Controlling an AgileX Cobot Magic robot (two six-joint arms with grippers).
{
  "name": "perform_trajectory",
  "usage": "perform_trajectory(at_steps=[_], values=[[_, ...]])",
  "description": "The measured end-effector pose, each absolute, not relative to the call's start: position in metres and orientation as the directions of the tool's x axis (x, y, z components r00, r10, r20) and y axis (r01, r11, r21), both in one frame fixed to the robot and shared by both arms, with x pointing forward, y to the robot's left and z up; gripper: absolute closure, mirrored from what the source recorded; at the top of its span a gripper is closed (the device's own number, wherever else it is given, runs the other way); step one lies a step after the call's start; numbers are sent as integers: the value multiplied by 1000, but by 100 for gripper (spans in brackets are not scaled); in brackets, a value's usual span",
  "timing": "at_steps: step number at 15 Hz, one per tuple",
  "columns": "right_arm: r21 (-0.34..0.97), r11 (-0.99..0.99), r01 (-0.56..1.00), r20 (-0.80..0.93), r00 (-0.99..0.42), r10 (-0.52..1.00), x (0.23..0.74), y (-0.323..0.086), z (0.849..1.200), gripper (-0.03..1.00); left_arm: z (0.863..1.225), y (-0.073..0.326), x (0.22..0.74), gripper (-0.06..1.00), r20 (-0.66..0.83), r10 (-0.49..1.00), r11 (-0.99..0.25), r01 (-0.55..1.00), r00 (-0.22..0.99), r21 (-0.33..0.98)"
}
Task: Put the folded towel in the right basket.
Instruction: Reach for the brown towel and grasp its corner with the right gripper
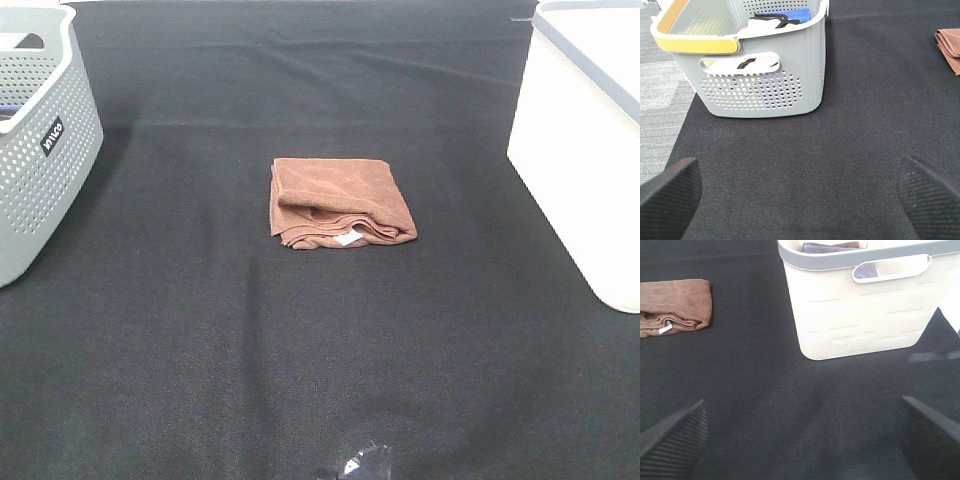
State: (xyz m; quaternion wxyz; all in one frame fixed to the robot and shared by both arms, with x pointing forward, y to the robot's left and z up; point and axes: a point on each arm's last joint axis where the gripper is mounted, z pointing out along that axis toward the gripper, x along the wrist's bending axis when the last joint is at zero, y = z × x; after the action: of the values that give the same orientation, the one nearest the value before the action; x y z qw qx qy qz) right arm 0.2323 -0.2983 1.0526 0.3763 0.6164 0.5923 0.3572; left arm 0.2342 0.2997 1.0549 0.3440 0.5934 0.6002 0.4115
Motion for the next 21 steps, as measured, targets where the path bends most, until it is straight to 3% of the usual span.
perform_trajectory(at_steps=[2, 6, 11, 14, 21], values=[[885, -15, 465, -5, 43, 999, 233, -298, 1053, -1, 1055, 300, 234, -5, 75, 995, -43, 429, -59, 902], [788, -19, 616, -7, 40, 999, 263, -300, 1058, -1, 1055, 300, 234, -5, 75, 995, -43, 429, -59, 902], [625, -54, 779, 54, 26, 998, 330, -298, 1110, -1, 1055, 300, 234, -5, 75, 995, -43, 429, -59, 902], [595, -84, 799, 131, 6, 991, 368, -293, 1137, -1, 1055, 300, 234, -5, 75, 995, -43, 429, -59, 902], [581, -134, 803, 244, -14, 970, 444, -287, 1154, 0, 1055, 300, 234, -5, 75, 995, -43, 429, -59, 902]])
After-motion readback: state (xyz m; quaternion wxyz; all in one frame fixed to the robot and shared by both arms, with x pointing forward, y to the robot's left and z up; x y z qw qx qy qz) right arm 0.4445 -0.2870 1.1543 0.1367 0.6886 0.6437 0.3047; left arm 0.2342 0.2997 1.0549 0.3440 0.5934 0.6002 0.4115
